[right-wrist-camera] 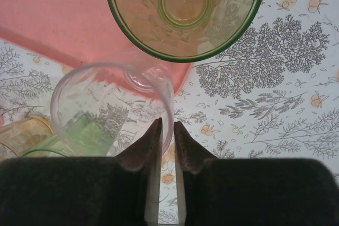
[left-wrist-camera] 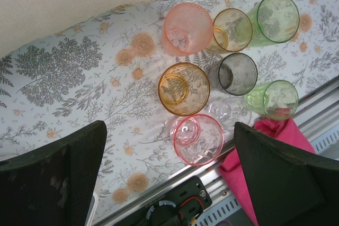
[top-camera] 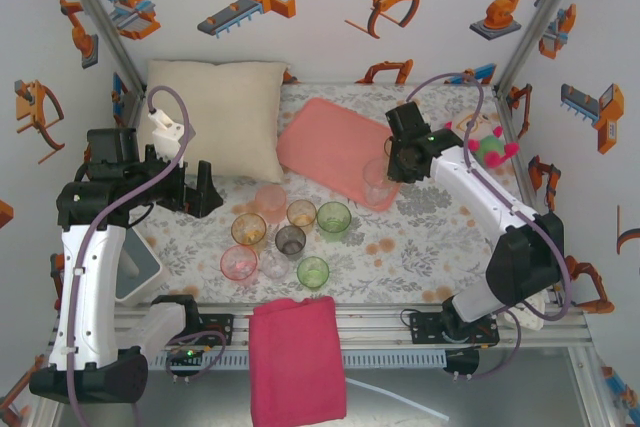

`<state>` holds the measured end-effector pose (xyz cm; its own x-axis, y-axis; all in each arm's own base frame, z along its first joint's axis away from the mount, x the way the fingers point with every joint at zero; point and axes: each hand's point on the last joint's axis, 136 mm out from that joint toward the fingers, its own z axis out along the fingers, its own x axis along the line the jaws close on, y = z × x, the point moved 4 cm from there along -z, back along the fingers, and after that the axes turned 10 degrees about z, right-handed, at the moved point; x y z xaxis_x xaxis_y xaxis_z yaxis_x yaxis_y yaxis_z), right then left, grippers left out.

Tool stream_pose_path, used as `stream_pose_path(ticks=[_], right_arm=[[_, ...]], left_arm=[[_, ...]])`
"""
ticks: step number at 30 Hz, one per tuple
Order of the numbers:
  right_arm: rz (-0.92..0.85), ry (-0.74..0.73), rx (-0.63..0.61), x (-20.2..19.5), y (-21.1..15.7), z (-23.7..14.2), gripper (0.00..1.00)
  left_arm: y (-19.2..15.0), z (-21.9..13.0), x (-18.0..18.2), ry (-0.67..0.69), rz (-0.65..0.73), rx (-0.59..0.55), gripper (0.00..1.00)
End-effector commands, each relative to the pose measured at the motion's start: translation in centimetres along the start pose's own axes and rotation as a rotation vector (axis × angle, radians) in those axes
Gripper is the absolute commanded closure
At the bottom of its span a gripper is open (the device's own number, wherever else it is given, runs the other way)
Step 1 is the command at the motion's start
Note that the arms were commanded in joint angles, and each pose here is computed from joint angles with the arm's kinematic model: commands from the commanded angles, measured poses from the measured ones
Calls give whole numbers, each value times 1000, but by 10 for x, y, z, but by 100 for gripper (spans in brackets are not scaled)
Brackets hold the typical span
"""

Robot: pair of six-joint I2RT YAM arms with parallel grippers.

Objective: Place the glasses into the tray

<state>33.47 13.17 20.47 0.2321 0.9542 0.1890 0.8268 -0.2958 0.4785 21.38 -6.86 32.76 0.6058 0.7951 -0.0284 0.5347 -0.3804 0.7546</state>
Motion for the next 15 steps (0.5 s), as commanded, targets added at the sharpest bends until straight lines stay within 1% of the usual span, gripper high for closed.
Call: stream_pose_path(ticks=[1,3,7,15], right_arm=[[-4,9,-9,2,8,-8,76],[-8,7,-7,2,9,-9,71],[-11,12,-10,4,11,-11,67],[-13,42,-26,8,17,-25,66]], left_arm=[[2,-4,-3,-2,14,-12,3],[2,-5,-3,-1,16,-13,3],[3,-5,-3,3,15,-13,3],[2,-6,-3,7,21,-10,3]])
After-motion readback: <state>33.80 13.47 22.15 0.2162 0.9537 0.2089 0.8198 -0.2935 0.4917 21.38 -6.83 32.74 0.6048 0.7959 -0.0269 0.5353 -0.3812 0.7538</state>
